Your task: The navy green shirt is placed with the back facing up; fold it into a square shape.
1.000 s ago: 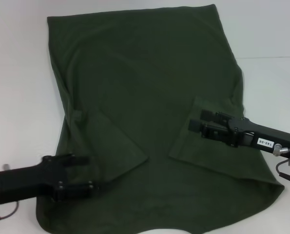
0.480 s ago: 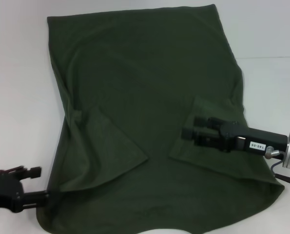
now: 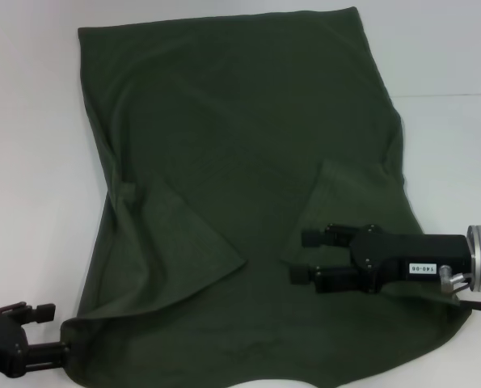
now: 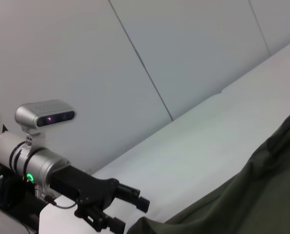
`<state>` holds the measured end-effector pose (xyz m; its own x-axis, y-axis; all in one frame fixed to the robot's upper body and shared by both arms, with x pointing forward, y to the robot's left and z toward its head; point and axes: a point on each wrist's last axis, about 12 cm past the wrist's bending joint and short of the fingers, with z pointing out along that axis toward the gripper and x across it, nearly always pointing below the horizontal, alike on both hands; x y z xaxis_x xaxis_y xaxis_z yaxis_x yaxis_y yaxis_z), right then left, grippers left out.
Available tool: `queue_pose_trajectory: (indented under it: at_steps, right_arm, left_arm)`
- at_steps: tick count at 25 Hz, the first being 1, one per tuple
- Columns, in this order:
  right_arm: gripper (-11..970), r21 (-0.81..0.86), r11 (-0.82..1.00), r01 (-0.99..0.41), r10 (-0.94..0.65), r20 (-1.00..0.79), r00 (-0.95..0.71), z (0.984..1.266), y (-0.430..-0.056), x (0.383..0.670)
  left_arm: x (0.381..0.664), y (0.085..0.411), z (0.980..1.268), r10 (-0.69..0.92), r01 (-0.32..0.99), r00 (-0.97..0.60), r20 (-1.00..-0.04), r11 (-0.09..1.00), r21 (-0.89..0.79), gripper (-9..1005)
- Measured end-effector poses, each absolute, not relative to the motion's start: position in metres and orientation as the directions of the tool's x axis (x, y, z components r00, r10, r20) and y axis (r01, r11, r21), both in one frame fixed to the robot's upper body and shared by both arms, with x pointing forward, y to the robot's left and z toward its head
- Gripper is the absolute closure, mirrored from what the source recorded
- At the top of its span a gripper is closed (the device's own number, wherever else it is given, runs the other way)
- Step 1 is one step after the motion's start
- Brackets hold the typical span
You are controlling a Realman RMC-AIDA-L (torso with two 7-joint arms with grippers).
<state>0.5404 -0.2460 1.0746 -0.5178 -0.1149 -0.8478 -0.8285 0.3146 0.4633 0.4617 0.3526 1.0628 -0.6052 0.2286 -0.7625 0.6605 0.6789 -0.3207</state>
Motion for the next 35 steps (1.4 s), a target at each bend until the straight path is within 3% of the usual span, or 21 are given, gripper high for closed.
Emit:
queue_pose_trajectory:
  at_steps: [20, 32, 34, 35]
  right_arm:
    - [15, 0.47, 0.339, -0.815, -0.055, -0.855, -0.516, 1.078, -0.251, 0.543]
    - [16, 0.471, 0.344, -0.812, -0.039, -0.857, -0.514, 1.079, -0.253, 0.543]
    - [16, 0.472, 0.344, -0.811, -0.038, -0.856, -0.515, 1.079, -0.253, 0.543]
    - [16, 0.473, 0.344, -0.811, -0.038, -0.856, -0.515, 1.078, -0.253, 0.542]
  left_arm:
    - [0.464, 0.345, 1.055, 0.24, 0.656, -0.634, -0.735, 0.67, -0.348, 131]
    - [0.467, 0.339, 1.053, 0.296, 0.681, -0.637, -0.712, 0.65, -0.338, 330]
    - [0.467, 0.339, 1.054, 0.295, 0.681, -0.635, -0.714, 0.65, -0.337, 567]
    - [0.467, 0.339, 1.054, 0.295, 0.681, -0.635, -0.714, 0.65, -0.337, 608]
